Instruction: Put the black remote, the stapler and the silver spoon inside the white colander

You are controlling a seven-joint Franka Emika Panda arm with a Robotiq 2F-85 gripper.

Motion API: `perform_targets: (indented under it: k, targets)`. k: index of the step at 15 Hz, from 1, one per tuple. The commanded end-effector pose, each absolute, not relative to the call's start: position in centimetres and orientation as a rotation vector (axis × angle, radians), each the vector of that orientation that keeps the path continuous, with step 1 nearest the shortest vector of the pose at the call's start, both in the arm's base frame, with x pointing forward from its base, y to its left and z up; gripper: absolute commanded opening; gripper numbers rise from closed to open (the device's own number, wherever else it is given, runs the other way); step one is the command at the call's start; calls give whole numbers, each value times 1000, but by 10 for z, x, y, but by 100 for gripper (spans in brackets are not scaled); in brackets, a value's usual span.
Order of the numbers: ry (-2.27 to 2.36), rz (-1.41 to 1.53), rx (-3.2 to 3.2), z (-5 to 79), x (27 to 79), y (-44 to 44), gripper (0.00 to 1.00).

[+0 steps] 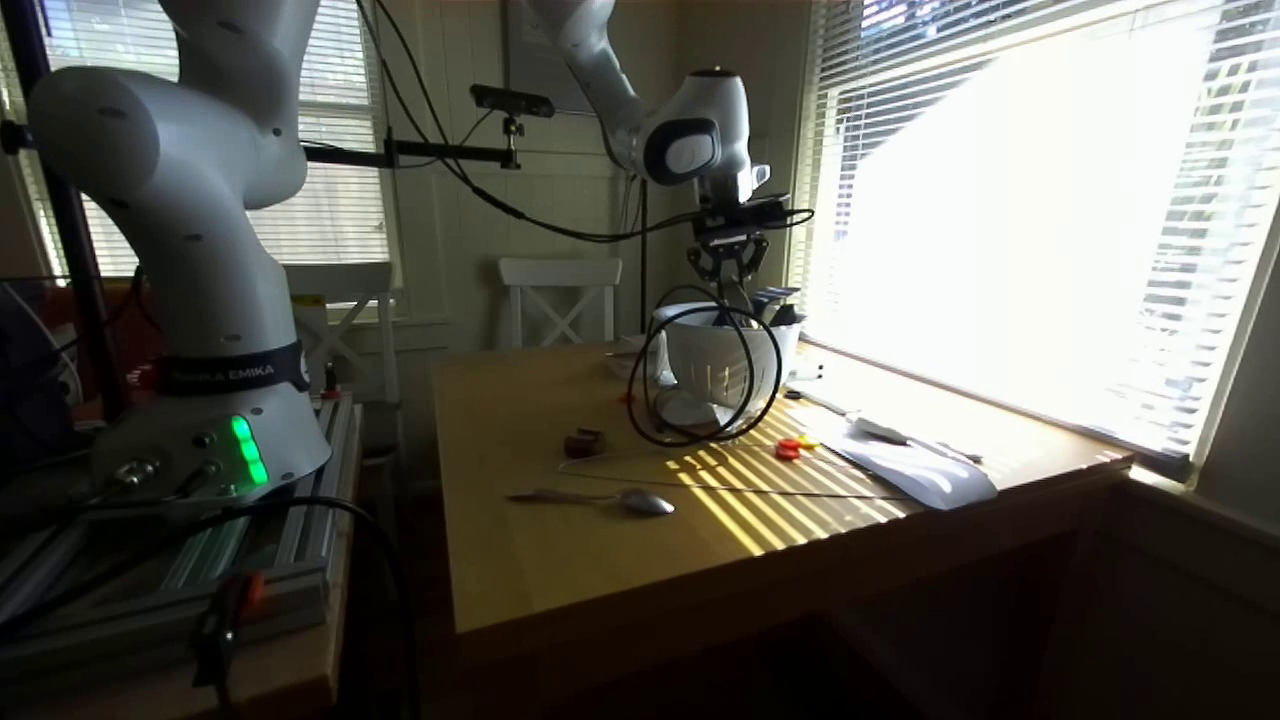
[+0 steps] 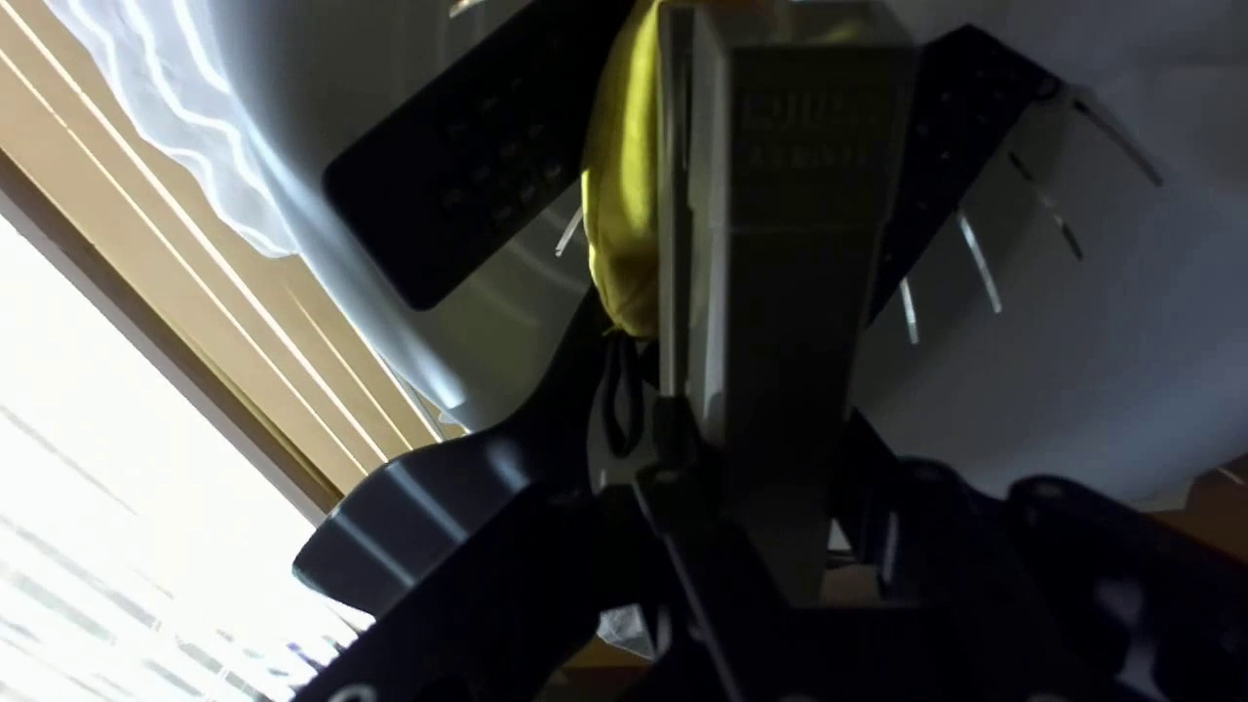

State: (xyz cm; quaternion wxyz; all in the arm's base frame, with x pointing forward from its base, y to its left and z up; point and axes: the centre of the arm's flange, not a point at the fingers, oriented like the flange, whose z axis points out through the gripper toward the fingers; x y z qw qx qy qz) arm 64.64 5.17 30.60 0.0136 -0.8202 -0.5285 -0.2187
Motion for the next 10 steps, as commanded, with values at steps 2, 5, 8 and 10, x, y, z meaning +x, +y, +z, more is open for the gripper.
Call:
perform_targets:
  k: [2, 5, 8, 10]
  targets:
    - [-1618, -715, -2505, 312, 614, -9, 11]
    - [-1586, -534, -2521, 290, 604, -23, 61]
    - [-1572, -527, -2543, 298, 596, -39, 77]
    - [-1589, -688, -2526, 320, 586, -49, 91]
